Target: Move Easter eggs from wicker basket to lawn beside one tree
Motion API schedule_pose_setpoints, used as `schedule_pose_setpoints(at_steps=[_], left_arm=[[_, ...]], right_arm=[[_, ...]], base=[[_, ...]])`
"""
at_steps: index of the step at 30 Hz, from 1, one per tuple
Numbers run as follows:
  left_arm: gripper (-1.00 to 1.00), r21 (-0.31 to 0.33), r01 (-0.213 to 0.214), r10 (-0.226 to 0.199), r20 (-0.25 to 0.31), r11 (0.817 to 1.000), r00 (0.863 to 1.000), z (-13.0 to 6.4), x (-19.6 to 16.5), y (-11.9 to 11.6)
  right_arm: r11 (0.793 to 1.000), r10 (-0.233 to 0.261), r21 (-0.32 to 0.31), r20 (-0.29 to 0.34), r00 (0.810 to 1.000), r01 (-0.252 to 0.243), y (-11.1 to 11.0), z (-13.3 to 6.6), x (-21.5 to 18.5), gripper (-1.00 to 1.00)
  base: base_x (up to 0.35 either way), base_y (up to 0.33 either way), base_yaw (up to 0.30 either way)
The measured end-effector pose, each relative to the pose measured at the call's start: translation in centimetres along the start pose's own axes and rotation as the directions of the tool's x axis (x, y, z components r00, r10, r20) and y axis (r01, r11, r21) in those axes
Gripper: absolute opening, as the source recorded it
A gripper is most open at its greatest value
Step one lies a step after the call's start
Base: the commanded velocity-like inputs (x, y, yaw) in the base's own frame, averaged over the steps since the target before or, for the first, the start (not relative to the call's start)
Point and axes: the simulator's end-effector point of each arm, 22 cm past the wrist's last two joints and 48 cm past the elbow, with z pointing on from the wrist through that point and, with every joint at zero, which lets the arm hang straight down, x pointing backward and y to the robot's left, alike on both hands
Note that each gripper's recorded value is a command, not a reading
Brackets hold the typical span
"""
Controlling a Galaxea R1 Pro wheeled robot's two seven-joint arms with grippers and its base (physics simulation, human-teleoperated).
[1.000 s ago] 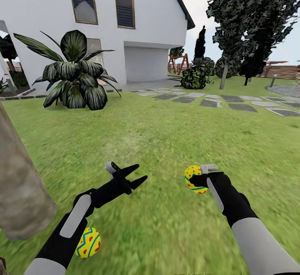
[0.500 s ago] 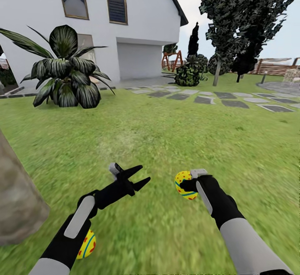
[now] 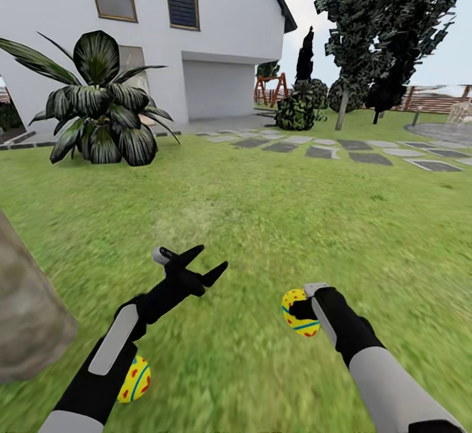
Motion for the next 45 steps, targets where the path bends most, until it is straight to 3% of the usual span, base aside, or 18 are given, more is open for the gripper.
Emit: schedule_pose_setpoints(at_steps=[9, 15, 23, 45], left_arm=[[1.0, -0.009, 0.023, -0.023, 0.013, 1.0, 1.0, 0.2, 0.2, 1.4], [1.0, -0.036, 0.07, -0.069, 0.036, 0.997, 0.997, -0.7, 0.0, 3.5], [1.0, -0.04, 0.082, -0.08, 0.042, 0.996, 0.996, -0.9, -0.1, 4.1], [1.0, -0.043, 0.118, -0.115, 0.058, 0.992, 0.992, -1.2, -0.1, 5.7]], right_arm=[[1.0, -0.002, -0.001, -0.002, 1.0, 0.002, 0.3, 0.8, 0.4, -1.0], [1.0, -0.006, 0.0, -0.038, 0.999, 0.006, 0.5, 1.9, 2.1, -1.0], [1.0, -0.007, 0.002, -0.048, 0.999, 0.008, 0.5, 3.7, 4.1, -1.0], [1.0, -0.006, 0.0, -0.081, 0.997, 0.006, 0.6, 5.2, 5.7, -1.0]], base=[[0.023, 0.0, 0.0], [0.0, 0.0, 0.0], [0.0, 0.0, 0.0], [0.017, 0.0, 0.0]])
